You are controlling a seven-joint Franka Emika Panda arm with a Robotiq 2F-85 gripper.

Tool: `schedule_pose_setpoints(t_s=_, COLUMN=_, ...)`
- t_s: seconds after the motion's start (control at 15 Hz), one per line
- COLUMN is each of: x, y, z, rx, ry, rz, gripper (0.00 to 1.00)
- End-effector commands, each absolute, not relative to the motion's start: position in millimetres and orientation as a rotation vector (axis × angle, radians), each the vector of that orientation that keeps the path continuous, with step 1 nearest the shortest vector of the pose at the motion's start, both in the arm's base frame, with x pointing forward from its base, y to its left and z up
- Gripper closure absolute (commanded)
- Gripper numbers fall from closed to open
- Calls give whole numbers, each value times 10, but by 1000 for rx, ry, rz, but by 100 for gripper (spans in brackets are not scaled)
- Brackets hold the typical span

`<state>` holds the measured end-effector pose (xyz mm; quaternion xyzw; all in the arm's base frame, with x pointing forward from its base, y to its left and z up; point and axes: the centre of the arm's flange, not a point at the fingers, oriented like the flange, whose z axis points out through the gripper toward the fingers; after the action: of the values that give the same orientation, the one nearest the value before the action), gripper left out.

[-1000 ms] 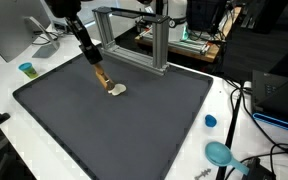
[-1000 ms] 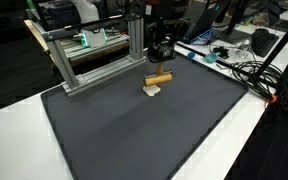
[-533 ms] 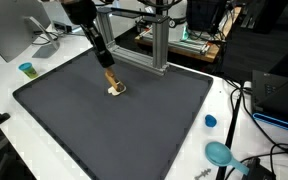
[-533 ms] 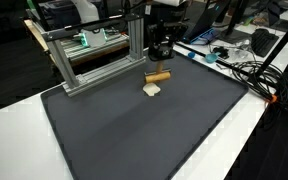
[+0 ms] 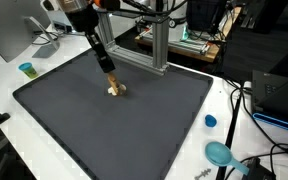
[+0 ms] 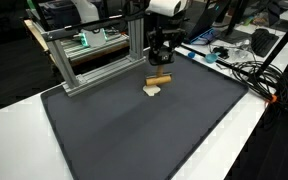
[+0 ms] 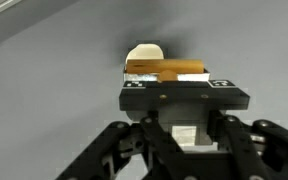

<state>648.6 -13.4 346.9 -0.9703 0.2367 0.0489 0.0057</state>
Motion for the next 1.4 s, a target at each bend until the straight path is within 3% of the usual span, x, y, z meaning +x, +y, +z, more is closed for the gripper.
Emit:
schedule_pose_setpoints(t_s=0.0, x=6540, y=-351, z=3412, rx=-2955, ry=867, rz=129, gripper=78)
schedule_pose_setpoints(t_s=1.33, x=6751, y=-517, z=2709, rx=-2876, ry=872, rz=579, gripper=78)
